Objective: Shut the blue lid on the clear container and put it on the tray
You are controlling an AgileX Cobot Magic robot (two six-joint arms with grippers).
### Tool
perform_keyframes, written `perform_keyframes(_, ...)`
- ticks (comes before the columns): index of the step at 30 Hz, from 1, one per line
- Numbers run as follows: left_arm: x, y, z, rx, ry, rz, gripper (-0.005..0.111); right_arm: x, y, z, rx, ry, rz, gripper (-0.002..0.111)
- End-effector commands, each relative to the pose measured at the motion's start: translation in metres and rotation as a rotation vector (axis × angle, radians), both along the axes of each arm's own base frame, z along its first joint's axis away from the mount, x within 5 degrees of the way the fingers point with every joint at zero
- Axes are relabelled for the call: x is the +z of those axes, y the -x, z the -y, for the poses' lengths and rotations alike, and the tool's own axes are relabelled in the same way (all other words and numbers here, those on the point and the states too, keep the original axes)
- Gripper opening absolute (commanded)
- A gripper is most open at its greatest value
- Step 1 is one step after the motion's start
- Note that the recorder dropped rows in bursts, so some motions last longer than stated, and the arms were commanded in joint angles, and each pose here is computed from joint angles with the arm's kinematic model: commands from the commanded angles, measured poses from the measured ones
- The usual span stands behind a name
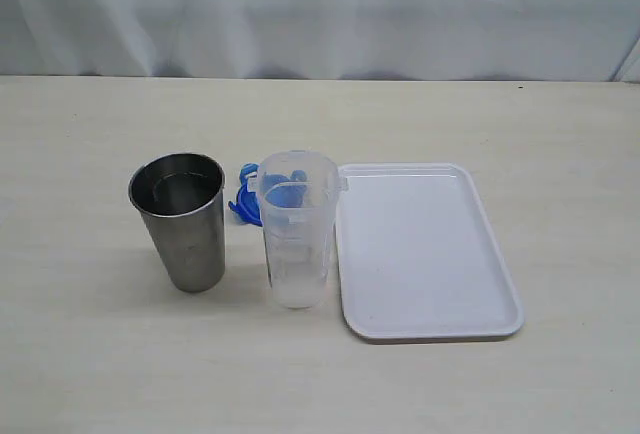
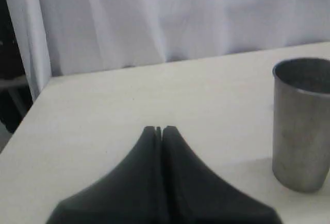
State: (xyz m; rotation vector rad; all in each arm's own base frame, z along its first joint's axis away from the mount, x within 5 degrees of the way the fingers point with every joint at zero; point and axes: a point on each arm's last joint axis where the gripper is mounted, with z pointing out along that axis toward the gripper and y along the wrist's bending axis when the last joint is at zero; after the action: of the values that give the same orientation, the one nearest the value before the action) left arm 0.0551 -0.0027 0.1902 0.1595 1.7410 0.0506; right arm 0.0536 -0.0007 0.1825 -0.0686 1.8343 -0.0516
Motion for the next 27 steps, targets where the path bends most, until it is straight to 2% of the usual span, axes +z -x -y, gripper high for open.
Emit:
perform_keyframes(1, 0.013, -0.001, 0.001, -0.011, 0.017, 0.148, 0.000, -0.001, 0.000, 0.000, -0.008, -0.005, 0.006, 0.005)
perform_keyframes(4, 0.020, -0.001, 0.001, -0.015, 0.022, 0.227, 0.000, -0.001, 0.000, 0.000, -0.008, -0.005, 0.006, 0.005)
perform_keyframes(8, 0.040, 0.002, 0.002, -0.026, 0.064, 0.452, 0.000, -0.001, 0.000, 0.000, -0.008, -0.005, 0.006, 0.005)
perform_keyframes(13, 0.055, 0.008, 0.002, -0.078, 0.378, 0.603, 0.000, -0.001, 0.000, 0.000, -0.008, -0.005, 0.006, 0.005)
perform_keyframes(15, 0.061, 0.011, 0.002, -0.096, 0.402, 0.667, 0.000, -0.001, 0.000, 0.000, -0.008, -0.005, 0.006, 0.005)
perform_keyframes(17, 0.061, 0.011, 0.002, -0.098, 0.402, 0.676, 0.002, -0.001, 0.000, 0.000, -0.008, -0.005, 0.006, 0.005)
perform_keyframes(20, 0.069, 0.014, 0.002, -0.106, 0.393, 0.696, 0.020, -0.001, 0.000, 0.000, -0.008, -0.005, 0.006, 0.005)
perform_keyframes(22, 0.074, 0.015, 0.002, -0.108, 0.391, 0.708, 0.041, -0.001, 0.000, 0.000, -0.008, -0.005, 0.006, 0.005)
perform_keyframes(24, 0.077, 0.016, 0.002, -0.109, 0.386, 0.718, 0.068, -0.001, 0.000, 0.000, -0.008, -0.005, 0.006, 0.005)
perform_keyframes(26, 0.079, 0.017, 0.004, -0.122, 0.336, 0.731, 0.087, -0.001, 0.000, 0.000, -0.008, -0.005, 0.006, 0.005)
perform_keyframes(27, 0.081, 0.018, 0.005, -0.128, 0.324, 0.739, 0.092, -0.001, 0.000, 0.000, -0.008, -0.005, 0.006, 0.005)
